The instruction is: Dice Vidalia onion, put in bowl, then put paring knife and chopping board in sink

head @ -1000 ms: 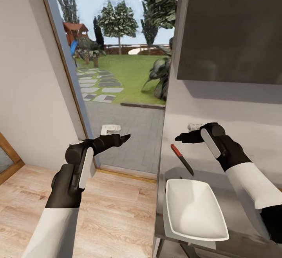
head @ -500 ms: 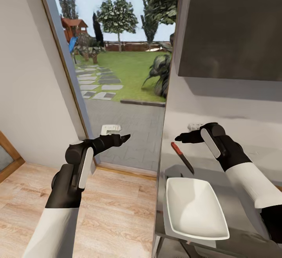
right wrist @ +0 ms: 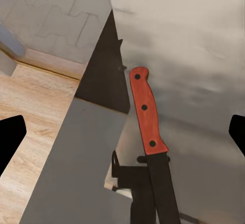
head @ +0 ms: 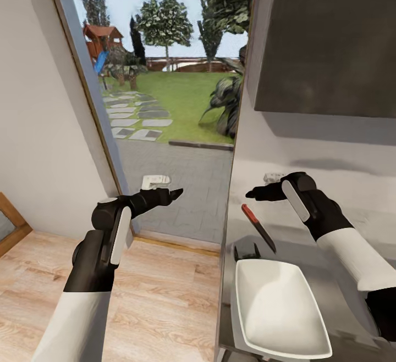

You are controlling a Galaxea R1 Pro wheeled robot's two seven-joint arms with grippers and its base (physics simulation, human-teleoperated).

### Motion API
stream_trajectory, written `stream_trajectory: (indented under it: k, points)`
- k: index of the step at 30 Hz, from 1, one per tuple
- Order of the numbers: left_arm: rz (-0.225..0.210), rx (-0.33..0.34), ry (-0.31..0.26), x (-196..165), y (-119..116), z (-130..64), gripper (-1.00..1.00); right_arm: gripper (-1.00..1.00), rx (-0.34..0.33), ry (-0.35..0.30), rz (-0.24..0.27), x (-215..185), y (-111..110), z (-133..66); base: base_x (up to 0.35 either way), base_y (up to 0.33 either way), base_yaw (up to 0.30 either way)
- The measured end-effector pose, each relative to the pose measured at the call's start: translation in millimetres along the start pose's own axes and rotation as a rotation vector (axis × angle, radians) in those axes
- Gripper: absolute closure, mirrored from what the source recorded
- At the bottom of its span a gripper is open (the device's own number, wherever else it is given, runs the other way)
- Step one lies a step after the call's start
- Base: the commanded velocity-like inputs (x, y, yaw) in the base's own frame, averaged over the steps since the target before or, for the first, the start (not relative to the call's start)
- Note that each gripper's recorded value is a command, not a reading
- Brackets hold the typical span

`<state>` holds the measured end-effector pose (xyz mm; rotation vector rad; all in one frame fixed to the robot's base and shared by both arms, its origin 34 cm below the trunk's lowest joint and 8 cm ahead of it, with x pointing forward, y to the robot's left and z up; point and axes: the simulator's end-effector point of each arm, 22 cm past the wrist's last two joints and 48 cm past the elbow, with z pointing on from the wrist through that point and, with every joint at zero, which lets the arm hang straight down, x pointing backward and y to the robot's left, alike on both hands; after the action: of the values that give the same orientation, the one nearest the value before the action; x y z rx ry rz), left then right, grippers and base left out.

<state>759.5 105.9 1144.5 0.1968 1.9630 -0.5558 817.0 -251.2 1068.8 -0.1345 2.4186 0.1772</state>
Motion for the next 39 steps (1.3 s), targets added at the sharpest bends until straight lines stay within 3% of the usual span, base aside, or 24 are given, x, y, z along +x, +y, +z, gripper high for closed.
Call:
stream_trajectory:
  k: [39]
  points:
    - [0.0, 0.0, 0.0, 0.1, 0.0, 0.0, -1.0, -1.0, 0.005, 0.0, 0.003, 0.0, -3.8, -0.7, 0.057, 0.0, 0.0]
